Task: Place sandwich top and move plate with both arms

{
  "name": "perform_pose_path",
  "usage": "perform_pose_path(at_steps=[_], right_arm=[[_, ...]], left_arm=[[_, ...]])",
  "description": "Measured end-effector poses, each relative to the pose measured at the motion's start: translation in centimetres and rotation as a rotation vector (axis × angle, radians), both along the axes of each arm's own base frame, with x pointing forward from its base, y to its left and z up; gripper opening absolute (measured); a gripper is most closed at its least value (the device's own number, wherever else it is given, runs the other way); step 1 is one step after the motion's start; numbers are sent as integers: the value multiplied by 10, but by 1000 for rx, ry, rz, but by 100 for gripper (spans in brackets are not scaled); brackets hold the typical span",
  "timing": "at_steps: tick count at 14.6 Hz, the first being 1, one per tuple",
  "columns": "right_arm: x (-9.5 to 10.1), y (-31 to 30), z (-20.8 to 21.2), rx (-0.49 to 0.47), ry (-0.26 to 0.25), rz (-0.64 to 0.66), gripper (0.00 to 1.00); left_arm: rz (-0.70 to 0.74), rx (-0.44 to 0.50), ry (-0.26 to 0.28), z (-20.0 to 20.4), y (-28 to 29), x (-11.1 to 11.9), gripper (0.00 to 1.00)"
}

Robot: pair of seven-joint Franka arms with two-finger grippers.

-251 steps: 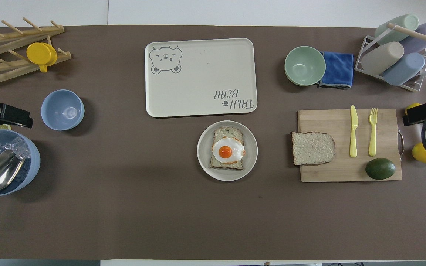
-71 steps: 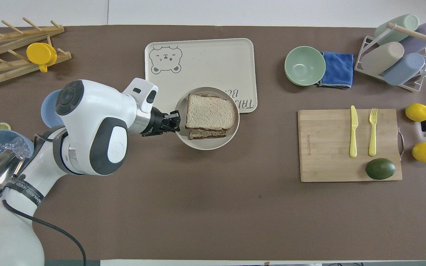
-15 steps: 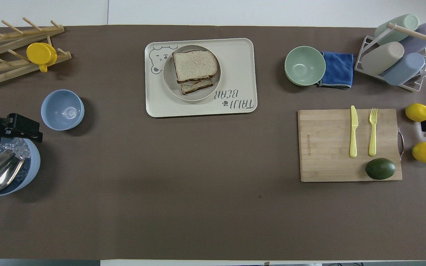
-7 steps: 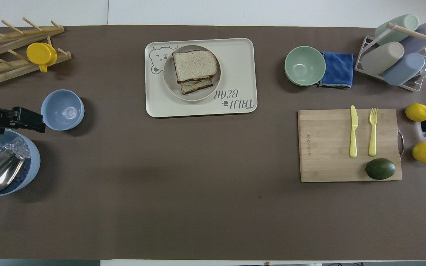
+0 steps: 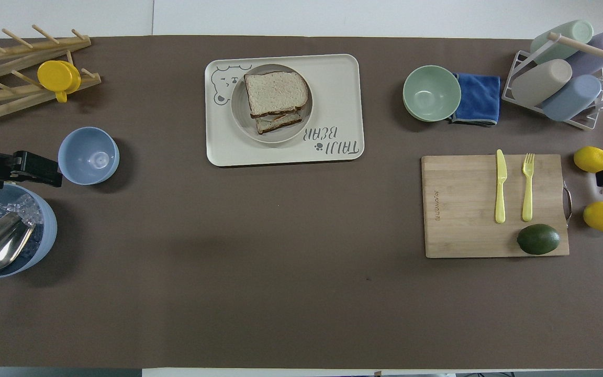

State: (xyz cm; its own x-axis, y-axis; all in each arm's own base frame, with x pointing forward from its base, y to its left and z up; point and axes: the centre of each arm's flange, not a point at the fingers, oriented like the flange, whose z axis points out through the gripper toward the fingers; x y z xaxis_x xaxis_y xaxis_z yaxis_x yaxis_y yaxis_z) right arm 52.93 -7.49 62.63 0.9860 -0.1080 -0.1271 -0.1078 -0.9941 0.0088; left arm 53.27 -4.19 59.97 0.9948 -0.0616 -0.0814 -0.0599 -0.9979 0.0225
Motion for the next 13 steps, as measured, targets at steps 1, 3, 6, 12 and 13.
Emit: perform_pose_path(at_steps=[1,3,6,12,13], right_arm=[[0,0,0,0,0,0,100],[0,0,0,0,0,0,100],[0,0,0,0,0,0,100],[0,0,0,0,0,0,100],[0,0,0,0,0,0,100]], left_arm=[[0,0,-6,3,0,0,100],[0,-2,-26,12,0,1,100],[1,-2,-37,17,1,1,100],[-6,-3,-55,14,1,4,100],[-8,-3,-56,12,1,5,100]])
